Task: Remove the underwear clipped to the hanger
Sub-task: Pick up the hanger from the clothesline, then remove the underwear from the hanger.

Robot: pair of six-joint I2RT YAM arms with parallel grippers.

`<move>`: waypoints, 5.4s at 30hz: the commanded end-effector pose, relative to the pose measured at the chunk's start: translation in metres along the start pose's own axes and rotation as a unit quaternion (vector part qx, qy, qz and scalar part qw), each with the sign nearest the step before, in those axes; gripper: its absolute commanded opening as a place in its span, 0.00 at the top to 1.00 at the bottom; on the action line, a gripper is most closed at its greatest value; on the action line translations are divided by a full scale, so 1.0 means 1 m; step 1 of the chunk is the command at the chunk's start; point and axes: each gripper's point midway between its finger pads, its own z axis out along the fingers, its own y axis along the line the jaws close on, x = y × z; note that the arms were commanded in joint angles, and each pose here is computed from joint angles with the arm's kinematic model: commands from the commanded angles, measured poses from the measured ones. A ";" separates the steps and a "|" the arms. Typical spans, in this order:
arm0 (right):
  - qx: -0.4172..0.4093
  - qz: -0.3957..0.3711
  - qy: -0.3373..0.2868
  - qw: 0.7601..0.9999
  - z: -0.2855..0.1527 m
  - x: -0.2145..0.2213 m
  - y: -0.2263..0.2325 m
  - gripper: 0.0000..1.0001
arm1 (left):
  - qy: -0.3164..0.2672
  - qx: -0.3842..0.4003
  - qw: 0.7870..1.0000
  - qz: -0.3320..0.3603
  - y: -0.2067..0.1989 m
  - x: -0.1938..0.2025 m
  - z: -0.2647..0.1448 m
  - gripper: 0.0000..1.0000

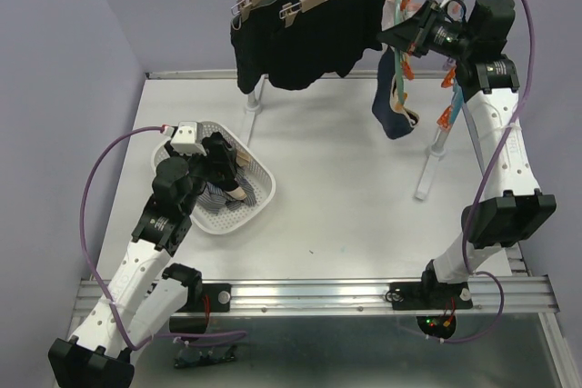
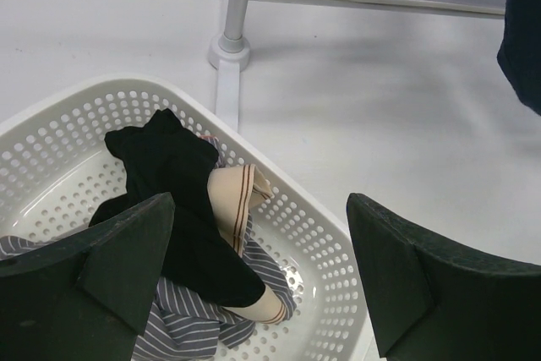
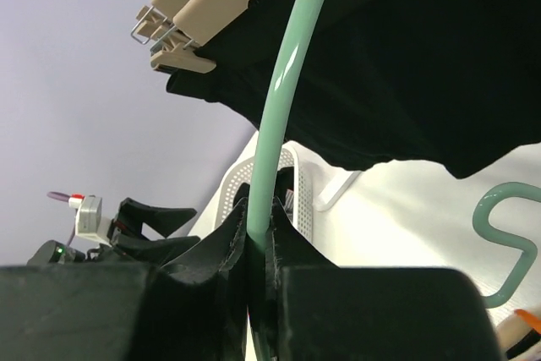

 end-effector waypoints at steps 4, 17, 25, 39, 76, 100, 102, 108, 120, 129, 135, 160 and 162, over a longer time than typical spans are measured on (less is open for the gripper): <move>-0.081 -0.090 -0.042 0.992 -0.020 -0.032 0.070 0.99 | -0.026 0.012 1.000 0.006 -0.004 -0.013 0.000 0.05; -0.104 -0.092 -0.072 0.988 -0.053 -0.035 0.109 0.99 | -0.026 0.017 1.000 0.006 -0.006 -0.013 0.000 0.05; -0.127 -0.085 -0.070 0.986 -0.072 -0.015 0.121 0.99 | -0.029 0.021 0.999 0.006 -0.007 -0.015 -0.001 0.05; -0.123 -0.070 -0.047 0.989 -0.108 0.037 0.124 0.99 | -0.042 0.043 0.998 0.009 -0.014 -0.020 -0.006 0.05; -0.258 -0.039 0.174 0.949 -0.191 0.228 0.128 0.99 | -0.137 0.454 0.880 0.033 -0.275 -0.009 -0.091 0.11; -0.284 -0.070 0.189 0.937 -0.207 0.250 0.136 0.99 | -0.269 0.573 0.771 0.065 -0.350 -0.012 -0.056 0.03; -0.283 -0.068 0.189 0.938 -0.207 0.251 0.134 0.99 | -0.268 0.598 0.752 0.071 -0.355 -0.010 -0.055 0.05; -0.283 -0.069 0.189 0.938 -0.208 0.254 0.134 0.99 | -0.252 0.613 0.745 0.068 -0.369 -0.005 -0.045 0.06; -0.283 -0.071 0.187 0.938 -0.209 0.254 0.135 0.99 | -0.228 0.643 0.726 0.087 -0.393 -0.004 -0.029 0.21; -0.284 -0.074 0.187 0.938 -0.209 0.254 0.136 0.99 | -0.192 0.655 0.724 0.102 -0.387 0.013 -0.025 0.32; -0.284 -0.075 0.186 0.938 -0.209 0.254 0.136 0.99 | -0.166 0.651 0.731 0.119 -0.381 0.023 -0.015 0.32; -0.284 -0.078 0.185 0.938 -0.207 0.250 0.135 0.99 | -0.152 0.584 0.781 0.157 -0.372 0.023 0.017 0.20; -0.284 -0.078 0.185 0.938 -0.207 0.250 0.135 0.99 | -0.151 0.587 0.781 0.154 -0.373 0.023 0.016 0.20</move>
